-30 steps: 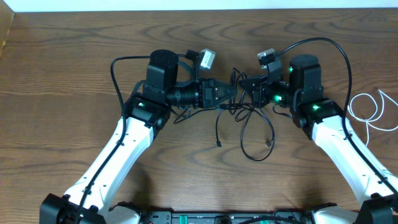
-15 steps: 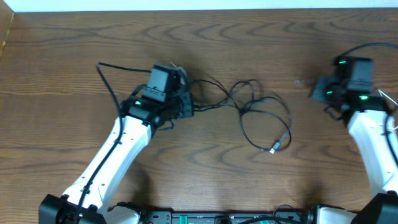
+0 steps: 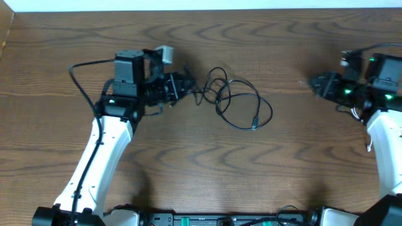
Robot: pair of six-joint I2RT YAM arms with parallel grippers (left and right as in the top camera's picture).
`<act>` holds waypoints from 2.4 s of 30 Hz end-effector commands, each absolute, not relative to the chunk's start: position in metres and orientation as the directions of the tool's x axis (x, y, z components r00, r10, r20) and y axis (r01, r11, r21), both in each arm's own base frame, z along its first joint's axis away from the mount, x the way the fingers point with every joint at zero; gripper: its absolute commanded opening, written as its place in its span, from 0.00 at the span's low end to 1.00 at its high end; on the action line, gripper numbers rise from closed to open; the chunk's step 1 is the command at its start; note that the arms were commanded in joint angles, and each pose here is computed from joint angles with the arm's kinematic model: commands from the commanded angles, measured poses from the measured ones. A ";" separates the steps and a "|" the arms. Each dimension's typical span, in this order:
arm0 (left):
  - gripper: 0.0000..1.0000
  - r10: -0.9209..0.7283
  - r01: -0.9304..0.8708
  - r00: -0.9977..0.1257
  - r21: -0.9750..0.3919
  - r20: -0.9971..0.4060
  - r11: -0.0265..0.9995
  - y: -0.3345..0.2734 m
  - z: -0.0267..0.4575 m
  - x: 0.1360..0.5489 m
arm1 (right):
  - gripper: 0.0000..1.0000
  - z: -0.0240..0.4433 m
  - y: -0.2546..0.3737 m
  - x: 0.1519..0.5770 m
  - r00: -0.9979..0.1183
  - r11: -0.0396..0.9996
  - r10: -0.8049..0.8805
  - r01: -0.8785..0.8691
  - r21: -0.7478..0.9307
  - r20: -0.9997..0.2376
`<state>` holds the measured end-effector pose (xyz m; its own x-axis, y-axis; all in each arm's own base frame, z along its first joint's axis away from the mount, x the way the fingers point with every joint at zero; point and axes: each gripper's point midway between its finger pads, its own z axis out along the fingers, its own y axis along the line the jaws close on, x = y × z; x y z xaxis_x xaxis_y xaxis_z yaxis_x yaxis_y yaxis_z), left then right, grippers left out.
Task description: Untangle cables
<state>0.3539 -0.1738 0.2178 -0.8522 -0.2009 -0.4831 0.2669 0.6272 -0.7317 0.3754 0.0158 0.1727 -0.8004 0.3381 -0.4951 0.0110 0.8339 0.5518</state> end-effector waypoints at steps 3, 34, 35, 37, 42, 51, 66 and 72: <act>0.08 -0.091 0.445 -0.866 -0.840 -0.492 0.310 -0.229 0.282 0.316 | 0.65 0.210 0.114 0.349 -0.809 0.653 0.065 -0.408 0.638 -0.584; 0.07 -0.086 0.586 -0.797 -0.800 -0.598 0.127 -0.263 0.340 0.300 | 0.01 0.114 0.162 0.377 -0.834 0.816 -0.145 -0.405 0.412 -0.533; 0.08 -0.087 0.576 -0.801 -0.802 -0.592 0.157 -0.262 0.332 0.303 | 0.01 0.116 0.163 0.378 -0.836 0.817 -0.132 -0.396 0.419 -0.533; 0.07 -0.092 0.548 -0.809 -0.801 -0.580 0.240 -0.259 0.312 0.310 | 0.01 0.121 0.162 0.378 -0.830 0.817 -0.128 -0.398 0.417 -0.542; 0.07 -0.116 0.428 -0.825 -0.746 -0.553 0.510 -0.237 0.255 0.330 | 0.01 0.136 0.141 0.386 -0.812 0.886 -0.086 -0.327 0.328 -0.578; 0.07 -0.180 0.041 -0.827 -0.376 -0.532 0.926 -0.142 0.170 0.347 | 0.01 0.200 0.019 0.385 -0.718 0.991 0.121 0.129 0.039 -0.686; 0.08 -0.244 -0.201 -0.821 -0.138 -0.516 0.970 -0.063 0.148 0.341 | 0.01 0.321 -0.138 0.361 -0.448 0.841 0.324 0.540 0.037 -0.833; 0.08 -0.299 -0.266 -0.802 -0.138 -0.517 0.954 -0.040 0.148 0.344 | 0.01 0.334 -0.172 0.347 -0.355 0.763 0.405 0.639 0.097 -0.843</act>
<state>0.3398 -0.0980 0.1500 -0.8490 -0.2597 -0.4602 -0.1263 0.9454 -0.3006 0.3712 -0.1091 0.2900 -0.5480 0.3459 -0.7616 0.4038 0.9068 0.1213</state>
